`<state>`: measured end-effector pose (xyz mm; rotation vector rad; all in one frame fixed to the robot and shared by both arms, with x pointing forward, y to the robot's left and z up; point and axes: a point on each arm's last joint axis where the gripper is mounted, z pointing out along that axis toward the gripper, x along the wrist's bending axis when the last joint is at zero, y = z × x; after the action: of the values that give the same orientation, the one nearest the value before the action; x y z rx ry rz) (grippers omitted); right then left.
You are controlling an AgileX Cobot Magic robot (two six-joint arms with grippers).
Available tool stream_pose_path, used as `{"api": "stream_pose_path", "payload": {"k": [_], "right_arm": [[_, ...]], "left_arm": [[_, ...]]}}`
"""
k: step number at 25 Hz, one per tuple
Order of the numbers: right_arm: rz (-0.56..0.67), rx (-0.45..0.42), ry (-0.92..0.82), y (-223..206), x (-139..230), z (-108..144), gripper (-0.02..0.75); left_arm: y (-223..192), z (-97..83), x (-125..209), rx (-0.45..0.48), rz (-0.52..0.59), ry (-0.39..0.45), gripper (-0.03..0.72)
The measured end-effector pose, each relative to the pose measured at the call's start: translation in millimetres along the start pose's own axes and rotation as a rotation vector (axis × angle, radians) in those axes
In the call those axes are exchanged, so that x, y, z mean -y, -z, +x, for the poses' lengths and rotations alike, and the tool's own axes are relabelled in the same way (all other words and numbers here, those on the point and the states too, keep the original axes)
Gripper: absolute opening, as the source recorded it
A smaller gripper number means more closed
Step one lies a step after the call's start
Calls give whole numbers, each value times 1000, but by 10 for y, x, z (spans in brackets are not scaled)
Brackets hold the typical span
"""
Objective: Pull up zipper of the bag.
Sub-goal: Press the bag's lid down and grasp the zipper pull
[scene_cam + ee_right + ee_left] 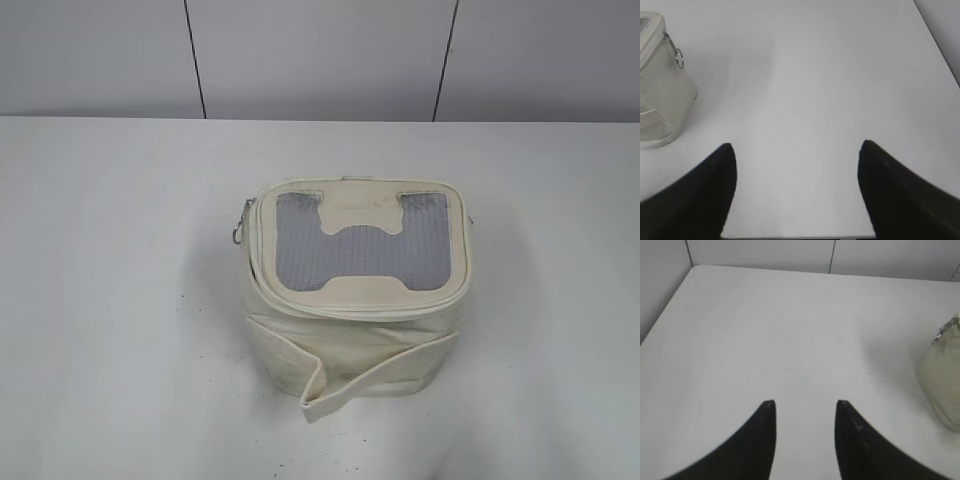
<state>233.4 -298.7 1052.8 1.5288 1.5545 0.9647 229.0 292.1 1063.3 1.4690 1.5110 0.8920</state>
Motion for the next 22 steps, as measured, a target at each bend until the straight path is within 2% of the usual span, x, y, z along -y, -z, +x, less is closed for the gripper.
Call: {"api": "stream_pose_path", "payload": {"k": [6,9,12,16,20,22], "right_arm": [[42,-41,-26,-88,-101,38,586],[-23,-103,-62,-168,-288,88,586],[-21,-161,-66,-326,-434,134,586],[28,-252,0,-513,-583,214,586],[105,-347,101,-722,-784,357,586],[146,-388,158,-847,-891,454,586]], "left_arm": [[-27,-73,-43,101,-6,46,308],[-86,-95,-153,125,-18,75,308],[-210,-119,-296,155,-26,86,308],[-471,-164,-464,216,9,62,308],[-796,-156,-594,225,44,23,308],[-949,-156,-630,237,77,-39,308]]}}
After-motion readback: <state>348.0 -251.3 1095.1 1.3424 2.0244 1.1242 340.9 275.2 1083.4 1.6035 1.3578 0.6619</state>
